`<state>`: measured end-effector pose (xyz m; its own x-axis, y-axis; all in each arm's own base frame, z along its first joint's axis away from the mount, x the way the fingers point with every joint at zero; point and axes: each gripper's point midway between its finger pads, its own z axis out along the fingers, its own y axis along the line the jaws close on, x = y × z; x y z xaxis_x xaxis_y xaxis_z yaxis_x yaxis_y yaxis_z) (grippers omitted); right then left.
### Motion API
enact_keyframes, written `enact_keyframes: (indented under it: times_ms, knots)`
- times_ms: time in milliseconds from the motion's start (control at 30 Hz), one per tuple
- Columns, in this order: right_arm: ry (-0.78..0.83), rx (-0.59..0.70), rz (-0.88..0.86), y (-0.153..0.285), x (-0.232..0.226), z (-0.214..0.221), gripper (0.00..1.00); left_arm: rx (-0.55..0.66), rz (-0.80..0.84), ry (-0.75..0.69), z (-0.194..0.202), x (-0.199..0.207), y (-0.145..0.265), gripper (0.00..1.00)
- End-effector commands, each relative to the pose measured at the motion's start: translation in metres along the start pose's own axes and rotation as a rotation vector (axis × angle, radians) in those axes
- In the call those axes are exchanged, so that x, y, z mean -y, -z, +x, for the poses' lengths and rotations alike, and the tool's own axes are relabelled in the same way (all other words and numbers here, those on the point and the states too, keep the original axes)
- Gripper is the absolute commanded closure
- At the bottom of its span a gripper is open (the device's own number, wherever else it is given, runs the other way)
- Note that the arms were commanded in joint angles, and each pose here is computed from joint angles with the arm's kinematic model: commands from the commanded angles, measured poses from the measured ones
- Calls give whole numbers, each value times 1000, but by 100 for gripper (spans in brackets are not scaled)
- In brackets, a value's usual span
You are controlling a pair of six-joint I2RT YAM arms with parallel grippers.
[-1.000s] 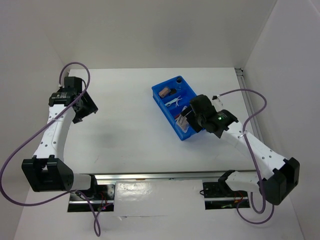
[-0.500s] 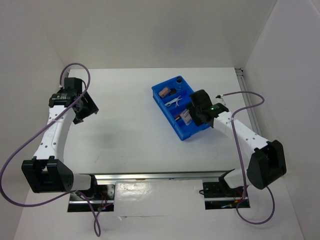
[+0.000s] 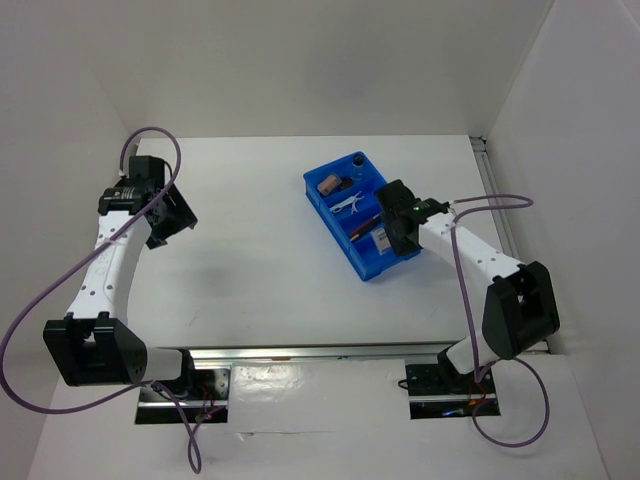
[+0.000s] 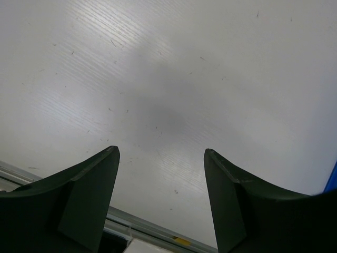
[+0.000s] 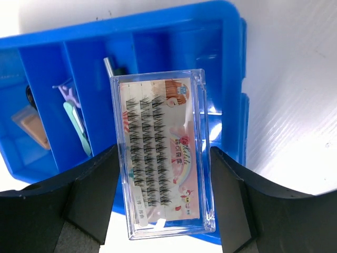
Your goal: Organize the makeup
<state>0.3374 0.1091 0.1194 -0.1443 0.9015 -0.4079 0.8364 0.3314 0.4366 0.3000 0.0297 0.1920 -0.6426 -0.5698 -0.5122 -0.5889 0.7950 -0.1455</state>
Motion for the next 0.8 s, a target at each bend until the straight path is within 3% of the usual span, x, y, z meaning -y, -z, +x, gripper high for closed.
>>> enact_keyframes:
  times_ms: [0,167,400,500,533,700,767]
  knots:
    - [-27,64,44,-5,10,-13,40,34,15,18,-5,0,6,21]
    - [26,53,27,-5,5,-10,19,34,15,18,-5,0,6,21]
    - [54,41,-10,-2,-9,-9,12,42,20,20,-6,0,9,21]
    - [97,51,-54,8,-26,-16,10,42,20,20,-6,0,9,21]
    - [182,65,-61,12,-28,-20,9,42,20,11,-6,-1,9,21]
    - [472,241,-173,56,-63,-80,0,45,32,12,-6,1,12,21]
    - [506,340,-81,59,-48,-125,0,38,42,3,-5,2,12,21]
